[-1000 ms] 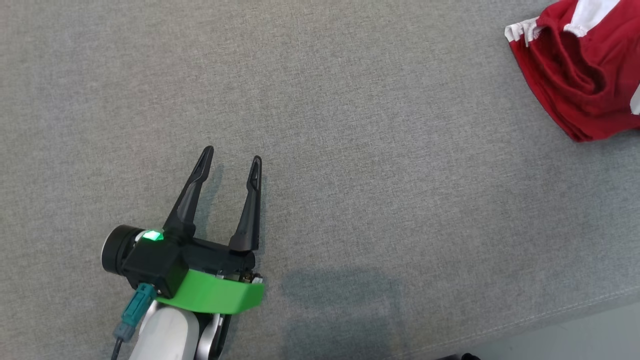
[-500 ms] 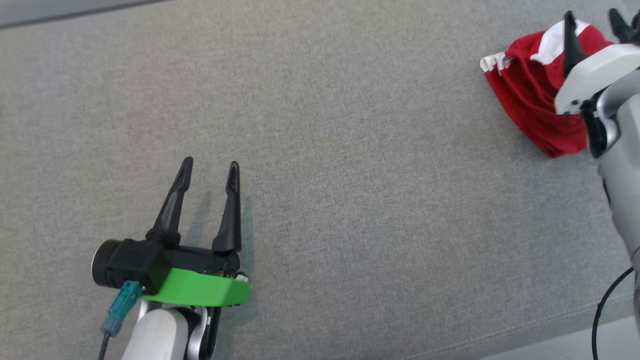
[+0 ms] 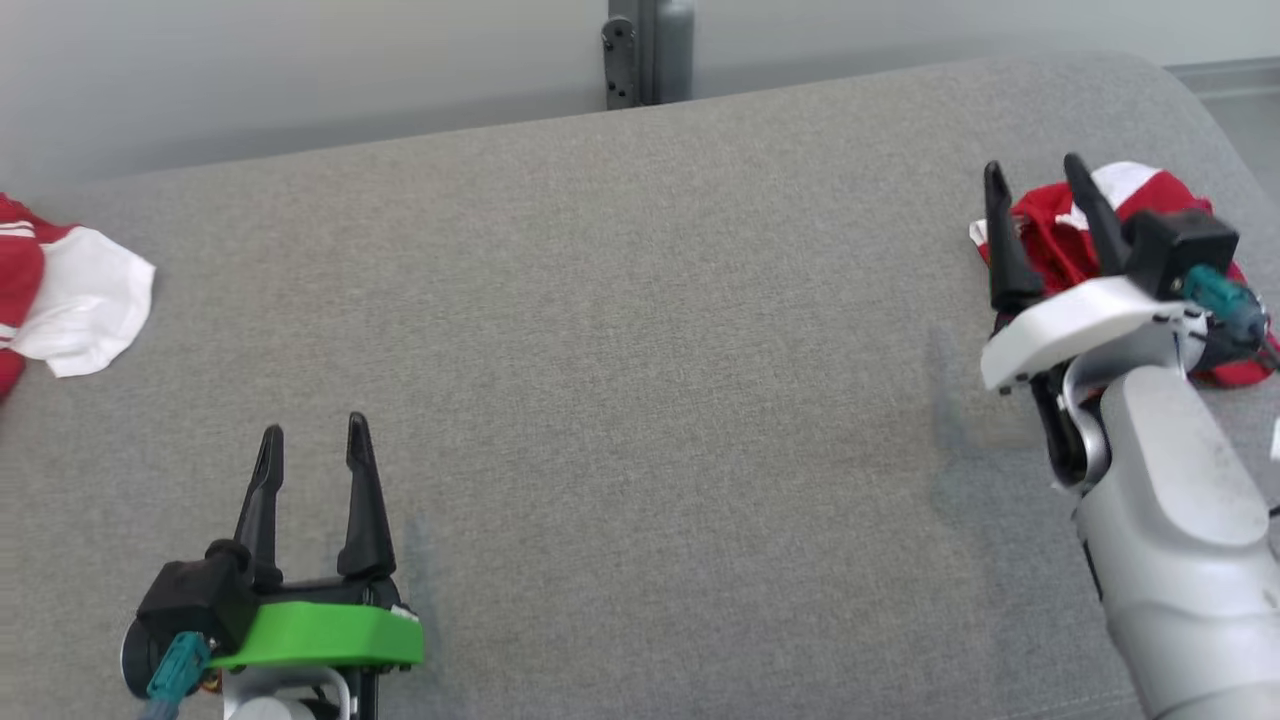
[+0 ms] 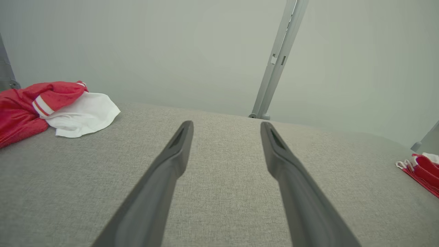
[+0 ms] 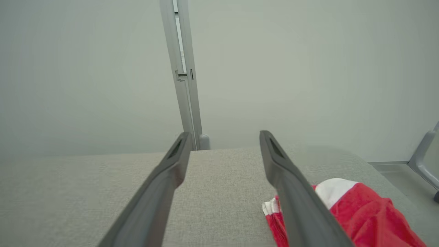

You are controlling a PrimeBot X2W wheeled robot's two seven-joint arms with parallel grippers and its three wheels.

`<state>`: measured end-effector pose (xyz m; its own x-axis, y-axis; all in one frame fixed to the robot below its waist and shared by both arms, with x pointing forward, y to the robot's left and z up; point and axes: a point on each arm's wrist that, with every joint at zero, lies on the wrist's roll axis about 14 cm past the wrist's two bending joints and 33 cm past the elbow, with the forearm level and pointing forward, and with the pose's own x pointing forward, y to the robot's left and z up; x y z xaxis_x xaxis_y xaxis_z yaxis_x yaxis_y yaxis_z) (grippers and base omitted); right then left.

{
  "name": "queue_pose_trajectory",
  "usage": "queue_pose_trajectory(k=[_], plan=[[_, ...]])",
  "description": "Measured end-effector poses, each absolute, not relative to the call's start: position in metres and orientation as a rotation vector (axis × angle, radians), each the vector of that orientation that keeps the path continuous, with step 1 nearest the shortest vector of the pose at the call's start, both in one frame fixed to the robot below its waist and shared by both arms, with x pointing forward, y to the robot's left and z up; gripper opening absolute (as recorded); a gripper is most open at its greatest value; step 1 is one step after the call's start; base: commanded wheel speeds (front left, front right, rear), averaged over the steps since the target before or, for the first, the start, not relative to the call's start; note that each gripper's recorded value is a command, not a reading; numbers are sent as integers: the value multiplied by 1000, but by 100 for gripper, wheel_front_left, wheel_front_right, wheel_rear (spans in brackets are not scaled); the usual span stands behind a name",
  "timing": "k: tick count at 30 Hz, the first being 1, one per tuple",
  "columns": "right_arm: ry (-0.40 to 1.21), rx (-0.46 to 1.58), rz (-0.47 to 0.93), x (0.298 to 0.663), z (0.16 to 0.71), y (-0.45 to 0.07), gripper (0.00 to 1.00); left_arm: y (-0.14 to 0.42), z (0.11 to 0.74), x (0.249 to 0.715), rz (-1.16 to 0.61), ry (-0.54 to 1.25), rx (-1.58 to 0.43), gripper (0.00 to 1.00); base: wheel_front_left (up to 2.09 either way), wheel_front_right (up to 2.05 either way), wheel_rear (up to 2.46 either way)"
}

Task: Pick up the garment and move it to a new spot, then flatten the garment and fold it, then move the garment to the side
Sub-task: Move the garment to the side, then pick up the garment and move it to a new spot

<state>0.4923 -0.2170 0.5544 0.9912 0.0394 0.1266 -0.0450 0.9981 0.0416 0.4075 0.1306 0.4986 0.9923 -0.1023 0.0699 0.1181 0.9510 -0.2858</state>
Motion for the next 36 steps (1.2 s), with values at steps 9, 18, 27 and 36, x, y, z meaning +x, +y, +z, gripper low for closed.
queue_pose_trajectory(k=[9,18,27,36], plan=[[-156,136,133,442,542,-157,100,164,503,370,-12,-69,-286,100,0,0,0],[-154,197,193,409,536,-132,100,174,511,353,22,-96,-304,100,0,0,0],[-139,212,203,400,532,-129,100,169,511,351,11,-93,-310,100,0,0,0],[-129,215,201,398,530,-129,100,166,510,351,6,-91,-310,100,0,0,0]])
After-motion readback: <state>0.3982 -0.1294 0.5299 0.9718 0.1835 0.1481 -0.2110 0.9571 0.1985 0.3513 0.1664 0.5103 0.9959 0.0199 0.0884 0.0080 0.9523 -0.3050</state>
